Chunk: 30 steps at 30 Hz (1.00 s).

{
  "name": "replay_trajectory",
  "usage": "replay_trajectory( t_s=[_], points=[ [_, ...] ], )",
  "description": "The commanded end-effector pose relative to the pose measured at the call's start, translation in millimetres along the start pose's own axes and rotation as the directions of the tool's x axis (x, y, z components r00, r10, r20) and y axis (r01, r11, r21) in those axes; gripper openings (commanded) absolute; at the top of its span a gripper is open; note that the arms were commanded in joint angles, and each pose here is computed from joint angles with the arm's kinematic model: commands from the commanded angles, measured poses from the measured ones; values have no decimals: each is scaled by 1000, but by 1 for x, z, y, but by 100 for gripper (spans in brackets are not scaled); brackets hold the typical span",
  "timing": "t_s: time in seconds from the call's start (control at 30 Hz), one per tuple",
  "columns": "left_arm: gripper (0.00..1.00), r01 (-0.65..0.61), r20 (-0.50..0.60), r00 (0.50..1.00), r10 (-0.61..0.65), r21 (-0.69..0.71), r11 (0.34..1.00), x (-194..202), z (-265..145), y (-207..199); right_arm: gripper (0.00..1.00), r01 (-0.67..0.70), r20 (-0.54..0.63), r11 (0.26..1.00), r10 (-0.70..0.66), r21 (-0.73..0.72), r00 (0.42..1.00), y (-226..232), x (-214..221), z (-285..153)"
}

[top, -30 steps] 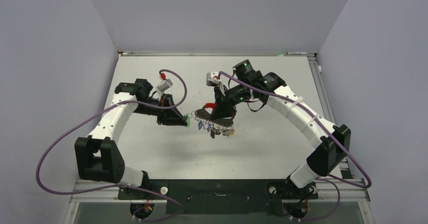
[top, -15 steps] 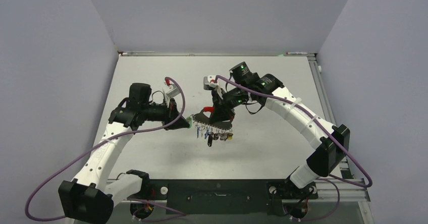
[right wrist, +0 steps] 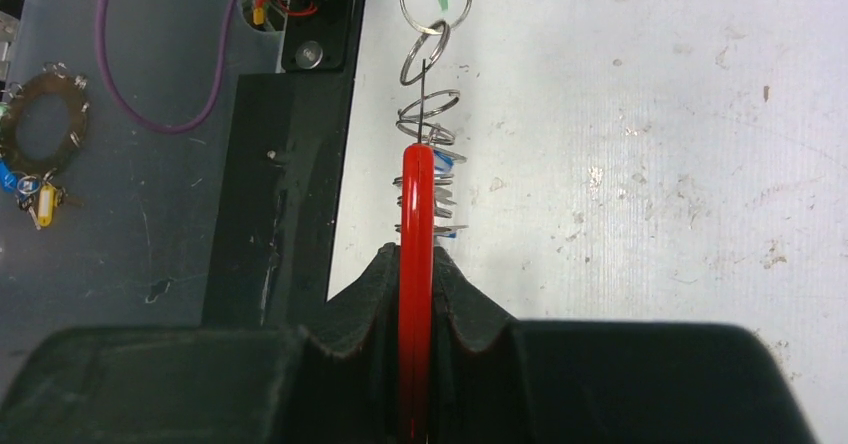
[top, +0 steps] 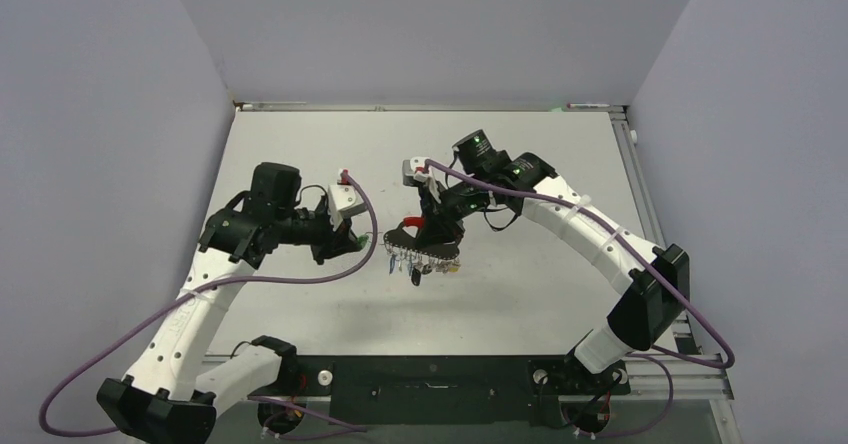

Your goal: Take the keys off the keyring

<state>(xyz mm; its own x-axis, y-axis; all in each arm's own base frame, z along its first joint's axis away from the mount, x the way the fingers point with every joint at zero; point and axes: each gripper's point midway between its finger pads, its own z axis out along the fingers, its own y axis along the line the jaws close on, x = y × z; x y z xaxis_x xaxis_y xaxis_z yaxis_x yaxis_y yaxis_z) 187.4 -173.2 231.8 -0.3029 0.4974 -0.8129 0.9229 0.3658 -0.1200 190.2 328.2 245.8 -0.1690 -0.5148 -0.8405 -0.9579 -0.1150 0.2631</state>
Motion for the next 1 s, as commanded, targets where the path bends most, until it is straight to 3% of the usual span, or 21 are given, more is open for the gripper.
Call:
replay_trajectory(
  t_s=[0.0, 0.23, 0.67, 0.8, 0.97],
  points=[
    [0, -190, -11, 982, 189, -63, 980, -14, -18, 7, 8, 149, 79, 989, -150, 22, 986, 3, -20, -5],
    [0, -361, -2, 932, 363, -111, 926, -25, -23, 7, 11, 167, 101, 986, -168, 14, 981, 1, -9, 6],
    [0, -650, -240, 759, 605, -235, 723, -28, -22, 30, 14, 129, 141, 990, -120, -54, 983, 8, 6, 19],
    [0, -703, -271, 711, 649, -250, 666, -34, -23, 29, 24, 111, 144, 992, -100, -68, 984, 8, 12, 22],
    [0, -716, -259, 698, 668, -228, 660, -39, -23, 22, 50, 106, 155, 992, -95, -69, 983, 7, 10, 22]
  ],
)
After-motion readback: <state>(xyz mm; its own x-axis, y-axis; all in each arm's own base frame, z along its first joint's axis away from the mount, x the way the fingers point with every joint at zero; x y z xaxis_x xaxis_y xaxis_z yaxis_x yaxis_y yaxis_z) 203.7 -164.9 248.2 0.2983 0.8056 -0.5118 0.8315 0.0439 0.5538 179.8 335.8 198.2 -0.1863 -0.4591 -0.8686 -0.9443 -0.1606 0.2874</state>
